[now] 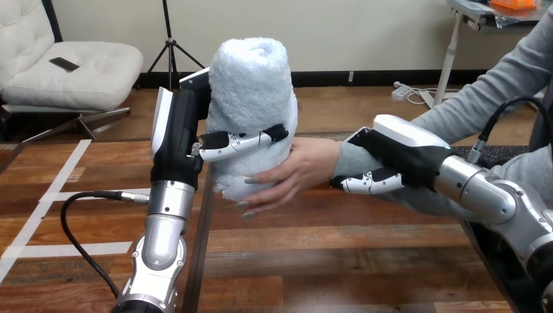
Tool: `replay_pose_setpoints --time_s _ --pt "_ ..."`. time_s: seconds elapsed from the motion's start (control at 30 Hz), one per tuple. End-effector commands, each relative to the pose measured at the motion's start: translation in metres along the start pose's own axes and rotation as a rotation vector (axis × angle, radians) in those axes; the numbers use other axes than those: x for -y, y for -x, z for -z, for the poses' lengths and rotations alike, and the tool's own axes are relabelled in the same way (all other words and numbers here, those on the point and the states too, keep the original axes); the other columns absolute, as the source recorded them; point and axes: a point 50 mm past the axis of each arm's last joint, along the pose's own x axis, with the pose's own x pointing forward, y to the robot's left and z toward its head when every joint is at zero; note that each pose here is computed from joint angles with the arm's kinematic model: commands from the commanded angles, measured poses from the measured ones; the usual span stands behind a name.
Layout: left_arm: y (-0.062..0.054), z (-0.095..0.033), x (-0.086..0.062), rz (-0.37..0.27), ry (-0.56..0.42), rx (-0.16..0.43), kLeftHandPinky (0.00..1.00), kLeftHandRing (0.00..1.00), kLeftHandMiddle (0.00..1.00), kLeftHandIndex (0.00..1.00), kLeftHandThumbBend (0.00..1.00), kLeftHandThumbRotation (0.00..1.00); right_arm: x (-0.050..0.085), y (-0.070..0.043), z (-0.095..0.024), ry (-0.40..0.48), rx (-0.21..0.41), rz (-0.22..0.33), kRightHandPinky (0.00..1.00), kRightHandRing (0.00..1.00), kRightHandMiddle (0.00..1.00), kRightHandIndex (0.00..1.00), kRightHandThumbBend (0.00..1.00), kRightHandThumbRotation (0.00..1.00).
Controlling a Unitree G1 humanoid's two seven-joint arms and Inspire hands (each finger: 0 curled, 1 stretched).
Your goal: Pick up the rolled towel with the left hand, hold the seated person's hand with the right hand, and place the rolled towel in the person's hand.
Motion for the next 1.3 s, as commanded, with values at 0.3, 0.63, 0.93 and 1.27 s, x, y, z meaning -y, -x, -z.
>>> replay_pose_setpoints --time_s 0.3,0.63,0.93,1.27 --pt "-0.024 -0.023 0.007 0.009 0.034 0.123 0.29 0.33 0.38 0.40 0.55 0.00 0.035 -0.021 -0.034 0.064 0.111 0.092 0.29 0.33 0.40 0.43 0.37 0.48" --pt "-0.024 -0.022 0.012 0.008 0.042 0.117 0.30 0.33 0.38 0.41 0.55 0.00 0.036 -0.023 -0.035 0.057 0.111 0.090 0.28 0.33 0.40 0.43 0.37 0.45" --pt "-0.023 -0.022 0.017 0.002 0.067 0.109 0.30 0.33 0.38 0.41 0.55 0.00 0.037 -0.023 -0.036 0.050 0.114 0.094 0.27 0.32 0.39 0.42 0.37 0.44" --pt "-0.022 -0.021 0.023 0.000 0.078 0.101 0.30 0.33 0.38 0.41 0.55 0.00 0.037 -0.023 -0.036 0.048 0.113 0.094 0.27 0.31 0.39 0.42 0.37 0.43"
